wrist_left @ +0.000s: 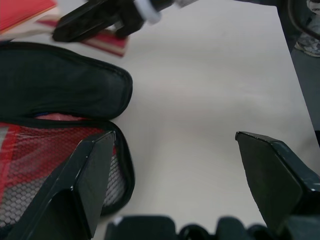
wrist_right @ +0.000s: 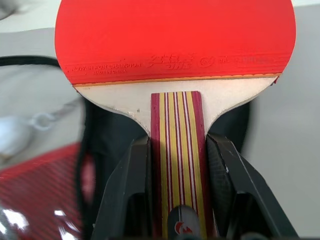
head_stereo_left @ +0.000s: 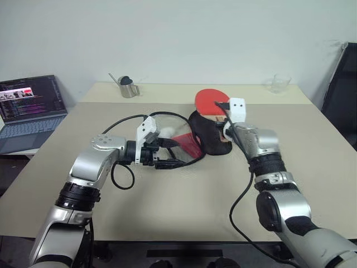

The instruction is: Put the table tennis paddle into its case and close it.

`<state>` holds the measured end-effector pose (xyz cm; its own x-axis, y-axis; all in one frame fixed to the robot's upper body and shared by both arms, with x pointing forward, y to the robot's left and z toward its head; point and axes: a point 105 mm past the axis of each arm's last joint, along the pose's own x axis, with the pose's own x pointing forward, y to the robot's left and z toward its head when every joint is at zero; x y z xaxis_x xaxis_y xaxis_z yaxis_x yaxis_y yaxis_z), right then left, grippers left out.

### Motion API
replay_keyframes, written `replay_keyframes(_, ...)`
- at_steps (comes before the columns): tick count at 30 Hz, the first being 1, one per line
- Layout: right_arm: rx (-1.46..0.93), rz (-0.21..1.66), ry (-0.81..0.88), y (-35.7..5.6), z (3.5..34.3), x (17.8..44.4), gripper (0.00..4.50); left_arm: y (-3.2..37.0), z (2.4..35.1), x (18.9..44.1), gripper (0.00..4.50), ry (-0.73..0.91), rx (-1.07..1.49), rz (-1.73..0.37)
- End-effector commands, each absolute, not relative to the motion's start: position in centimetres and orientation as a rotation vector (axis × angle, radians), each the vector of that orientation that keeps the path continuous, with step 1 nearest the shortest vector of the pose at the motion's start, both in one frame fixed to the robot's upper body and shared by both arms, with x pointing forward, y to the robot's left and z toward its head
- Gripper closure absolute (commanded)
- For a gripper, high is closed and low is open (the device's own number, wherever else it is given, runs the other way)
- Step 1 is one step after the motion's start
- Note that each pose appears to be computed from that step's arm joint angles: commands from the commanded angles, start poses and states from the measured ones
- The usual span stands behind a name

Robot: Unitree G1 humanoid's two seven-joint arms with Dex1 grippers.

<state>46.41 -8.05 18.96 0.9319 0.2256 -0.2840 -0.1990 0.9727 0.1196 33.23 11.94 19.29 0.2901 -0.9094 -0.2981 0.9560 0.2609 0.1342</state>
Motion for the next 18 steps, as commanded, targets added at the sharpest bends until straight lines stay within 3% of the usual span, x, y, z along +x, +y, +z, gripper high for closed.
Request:
replay_keyframes(1, 0.094, 0.231, 0.210, -7.3, 21.0, 47.4, 3.40, 12.4, 20.6, 32.3, 0.27, 0.129, 0.324, -1.246)
replay_keyframes(18, 0.066, 0.245, 0.300, -6.3, 16.2, 47.7, 3.40, 13.2, 20.3, 30.5, 0.27, 0.161, 0.317, -1.180)
